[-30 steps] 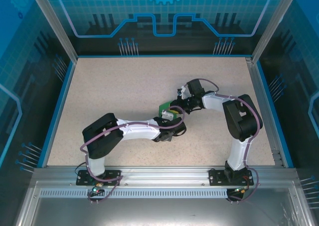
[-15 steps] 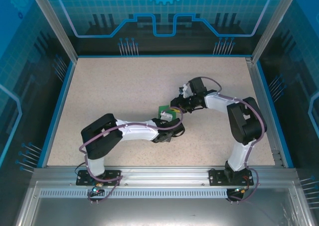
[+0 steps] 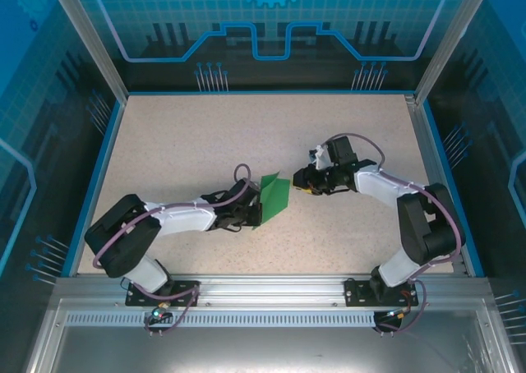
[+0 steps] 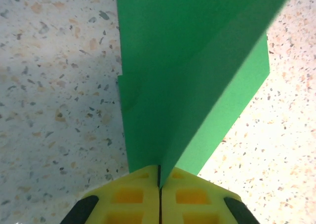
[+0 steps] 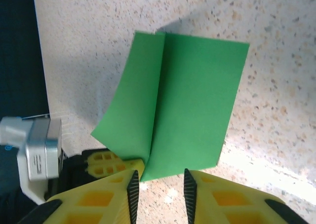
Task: Fold a paper plane with a square sheet of paper (pick it up from the middle)
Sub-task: Fourth fold the wing at the center of the table.
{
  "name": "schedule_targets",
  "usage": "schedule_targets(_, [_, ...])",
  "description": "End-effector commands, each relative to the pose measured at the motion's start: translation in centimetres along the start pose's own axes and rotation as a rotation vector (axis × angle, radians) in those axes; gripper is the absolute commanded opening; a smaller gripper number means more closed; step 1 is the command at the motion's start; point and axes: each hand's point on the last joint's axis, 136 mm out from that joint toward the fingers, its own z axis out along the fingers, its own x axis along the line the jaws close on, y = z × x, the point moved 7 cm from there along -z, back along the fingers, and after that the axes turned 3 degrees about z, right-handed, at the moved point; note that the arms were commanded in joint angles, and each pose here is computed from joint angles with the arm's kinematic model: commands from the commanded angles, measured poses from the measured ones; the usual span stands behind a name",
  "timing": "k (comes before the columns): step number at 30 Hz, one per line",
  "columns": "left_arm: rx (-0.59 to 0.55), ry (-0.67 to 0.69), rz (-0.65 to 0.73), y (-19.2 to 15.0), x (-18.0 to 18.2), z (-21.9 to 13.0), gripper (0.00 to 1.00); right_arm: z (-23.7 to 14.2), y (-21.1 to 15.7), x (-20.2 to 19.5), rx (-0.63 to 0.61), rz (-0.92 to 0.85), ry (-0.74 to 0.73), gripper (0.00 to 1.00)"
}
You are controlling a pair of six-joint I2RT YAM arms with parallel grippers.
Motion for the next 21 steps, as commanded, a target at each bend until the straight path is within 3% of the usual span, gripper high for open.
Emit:
schedule_targets(1, [0.044,-0.172,0.042,0.3,-1.5,0.2,0.06,-0.1,-1.3,1.1,-0.001,-0.064,0.014,0.27])
schedule_targets(10, [0.128,-0.268,-0.033,0.6,-0.9,1.7,0.06,3.0,-3.6,3.0,0.072,-0.143,0.009,0.10])
schedule_targets(21, [0.170,-0.331,-0.123,0.7,0.4,1.9,0.06,5.8,-3.1,4.1,0.123,-0.138,0.079,0.06])
